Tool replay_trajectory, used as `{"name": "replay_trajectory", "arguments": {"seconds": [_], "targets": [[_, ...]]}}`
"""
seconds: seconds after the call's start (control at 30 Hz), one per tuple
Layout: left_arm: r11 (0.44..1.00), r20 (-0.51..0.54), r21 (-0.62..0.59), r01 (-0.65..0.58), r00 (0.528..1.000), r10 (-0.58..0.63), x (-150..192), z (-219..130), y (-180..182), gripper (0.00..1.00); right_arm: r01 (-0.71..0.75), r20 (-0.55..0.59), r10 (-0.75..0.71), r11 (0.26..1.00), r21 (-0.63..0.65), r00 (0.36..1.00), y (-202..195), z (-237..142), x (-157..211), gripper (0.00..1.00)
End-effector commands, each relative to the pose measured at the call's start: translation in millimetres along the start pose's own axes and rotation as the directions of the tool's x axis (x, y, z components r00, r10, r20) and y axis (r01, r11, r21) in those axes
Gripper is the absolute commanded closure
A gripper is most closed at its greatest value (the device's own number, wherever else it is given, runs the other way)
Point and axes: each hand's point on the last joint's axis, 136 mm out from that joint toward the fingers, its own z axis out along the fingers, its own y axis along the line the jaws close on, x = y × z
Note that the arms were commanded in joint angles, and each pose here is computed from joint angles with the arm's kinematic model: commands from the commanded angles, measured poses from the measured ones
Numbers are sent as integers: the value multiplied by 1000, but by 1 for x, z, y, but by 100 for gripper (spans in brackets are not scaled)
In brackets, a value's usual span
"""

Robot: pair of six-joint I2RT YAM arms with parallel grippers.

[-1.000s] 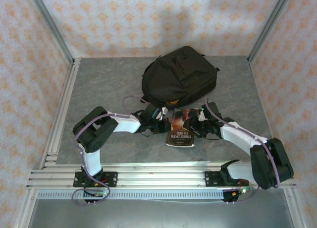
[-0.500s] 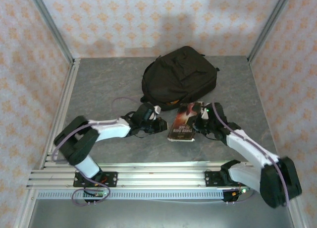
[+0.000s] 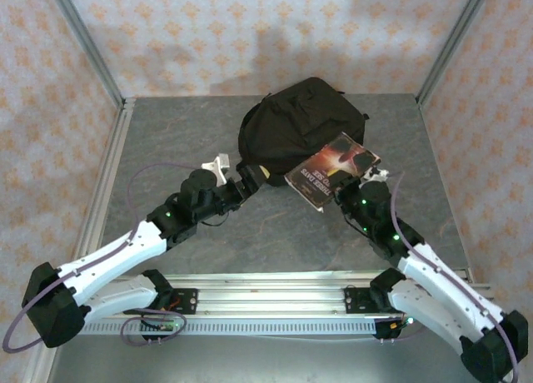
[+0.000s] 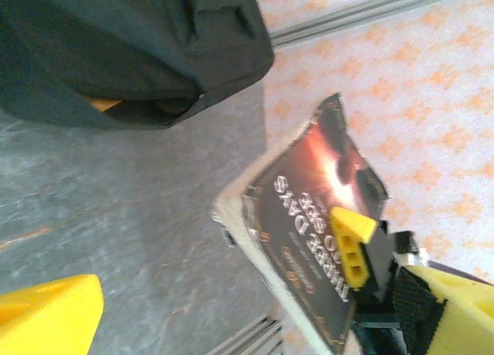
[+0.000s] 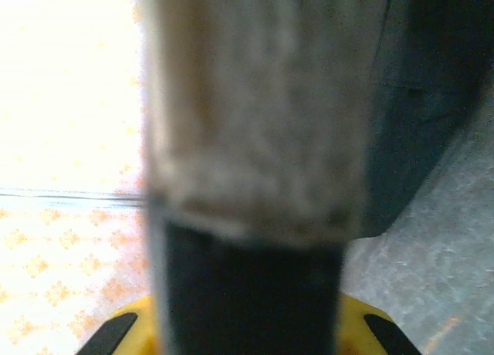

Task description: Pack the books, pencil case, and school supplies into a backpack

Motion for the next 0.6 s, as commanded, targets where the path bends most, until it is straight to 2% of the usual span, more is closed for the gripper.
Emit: {"name": "replay_trajectory", "arguments": {"seconds": [0.0,0.1,0.2,0.4,0.57], "targets": [[994,95,82,72,992,-79,-15,-4,-27,0,-107,86,133,961,-255,987,90,-4,-20,100],[982,141,107,158,975,-172,-21,-7,-27,0,-121,66,147,947,-299,987,118,4,-11,100],[958,205,191,212,946,-250,-34,-14,-32,0,-133,50,159,933,-333,986,140,11,-2,100],[943,282,282,179,924,-260,-55,-26,-61,0,-144,0,156,915,-377,988,171,23,23,100],[926,283,353,137,927,-245,-60,-25,-85,6,-138,-15,144,909,-393,989,181,27,36,100]]}}
